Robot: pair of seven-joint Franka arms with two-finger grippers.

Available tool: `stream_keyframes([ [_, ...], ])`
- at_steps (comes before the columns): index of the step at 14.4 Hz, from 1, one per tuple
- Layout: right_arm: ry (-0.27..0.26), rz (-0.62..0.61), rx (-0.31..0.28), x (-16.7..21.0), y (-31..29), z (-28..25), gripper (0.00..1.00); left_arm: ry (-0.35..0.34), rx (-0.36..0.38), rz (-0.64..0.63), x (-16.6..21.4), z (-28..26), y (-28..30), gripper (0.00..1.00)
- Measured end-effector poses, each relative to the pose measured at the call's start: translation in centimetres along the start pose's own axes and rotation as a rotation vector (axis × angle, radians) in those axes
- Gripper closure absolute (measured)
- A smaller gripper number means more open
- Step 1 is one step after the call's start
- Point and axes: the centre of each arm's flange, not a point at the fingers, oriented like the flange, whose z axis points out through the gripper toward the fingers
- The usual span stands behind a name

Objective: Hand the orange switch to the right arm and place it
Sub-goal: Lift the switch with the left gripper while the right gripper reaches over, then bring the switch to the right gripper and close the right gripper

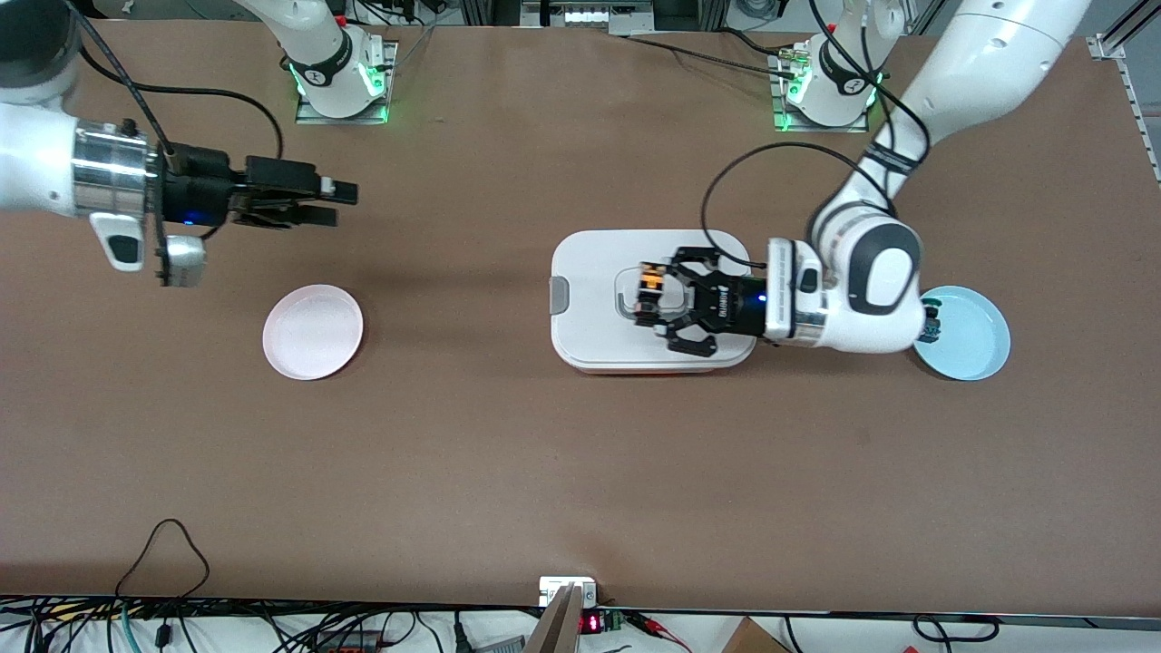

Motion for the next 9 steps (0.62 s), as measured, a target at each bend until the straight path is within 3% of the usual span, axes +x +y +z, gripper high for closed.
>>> stream_keyframes([
  [2, -0.039, 0.002, 0.102, 0.8, 1.1, 2.8, 0.00, 0.032, 0.049, -0.006, 0.3, 3.6, 0.7, 0.28],
  [5, -0.075, -0.031, 0.197, 2.3, 2.9, 6.2, 0.00, 0.058, 0.081, -0.010, 1.6, 7.4, 2.1, 0.28],
  [9, -0.096, -0.042, 0.350, 3.8, 4.5, 10.5, 0.00, 0.055, 0.094, -0.012, 1.9, 8.7, 2.8, 0.28],
])
